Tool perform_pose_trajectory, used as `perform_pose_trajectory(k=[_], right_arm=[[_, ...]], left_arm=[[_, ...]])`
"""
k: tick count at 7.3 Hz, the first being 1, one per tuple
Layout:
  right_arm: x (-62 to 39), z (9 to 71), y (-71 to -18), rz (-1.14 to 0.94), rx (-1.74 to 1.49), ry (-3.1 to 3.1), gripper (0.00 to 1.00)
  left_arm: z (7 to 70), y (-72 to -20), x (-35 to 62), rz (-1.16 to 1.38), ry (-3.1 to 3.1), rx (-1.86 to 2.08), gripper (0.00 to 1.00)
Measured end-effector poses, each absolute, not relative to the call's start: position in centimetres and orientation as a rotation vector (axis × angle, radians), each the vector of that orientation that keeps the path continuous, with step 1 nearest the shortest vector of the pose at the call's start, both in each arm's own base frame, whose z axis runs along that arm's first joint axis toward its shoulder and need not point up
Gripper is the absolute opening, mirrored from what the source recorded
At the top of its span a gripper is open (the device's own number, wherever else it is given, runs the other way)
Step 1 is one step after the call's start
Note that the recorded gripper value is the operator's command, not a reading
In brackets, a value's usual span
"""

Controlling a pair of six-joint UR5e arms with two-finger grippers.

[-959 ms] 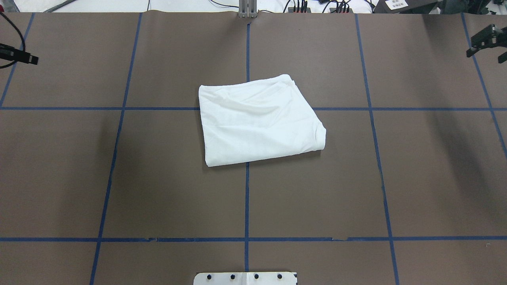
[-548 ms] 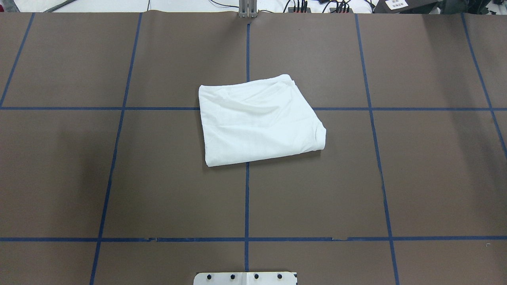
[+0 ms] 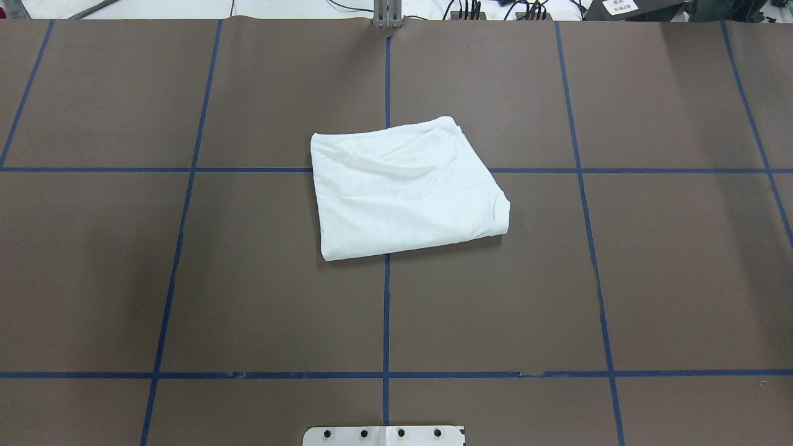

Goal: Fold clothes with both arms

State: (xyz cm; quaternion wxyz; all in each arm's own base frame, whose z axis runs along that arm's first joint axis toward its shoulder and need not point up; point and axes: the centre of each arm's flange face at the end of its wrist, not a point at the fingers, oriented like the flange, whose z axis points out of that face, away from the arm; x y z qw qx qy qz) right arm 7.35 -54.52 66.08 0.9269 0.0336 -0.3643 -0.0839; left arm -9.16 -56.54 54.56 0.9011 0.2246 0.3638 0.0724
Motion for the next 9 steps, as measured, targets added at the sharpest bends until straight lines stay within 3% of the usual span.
perform_pose_trajectory(k=[9], right_arm=[[5.9,64.1,-47.0,-0.117,0.043,-0.753,1.00]], left_arm=[[56.5,-50.4,-8.4,0.108,0.658,0.416,1.00]])
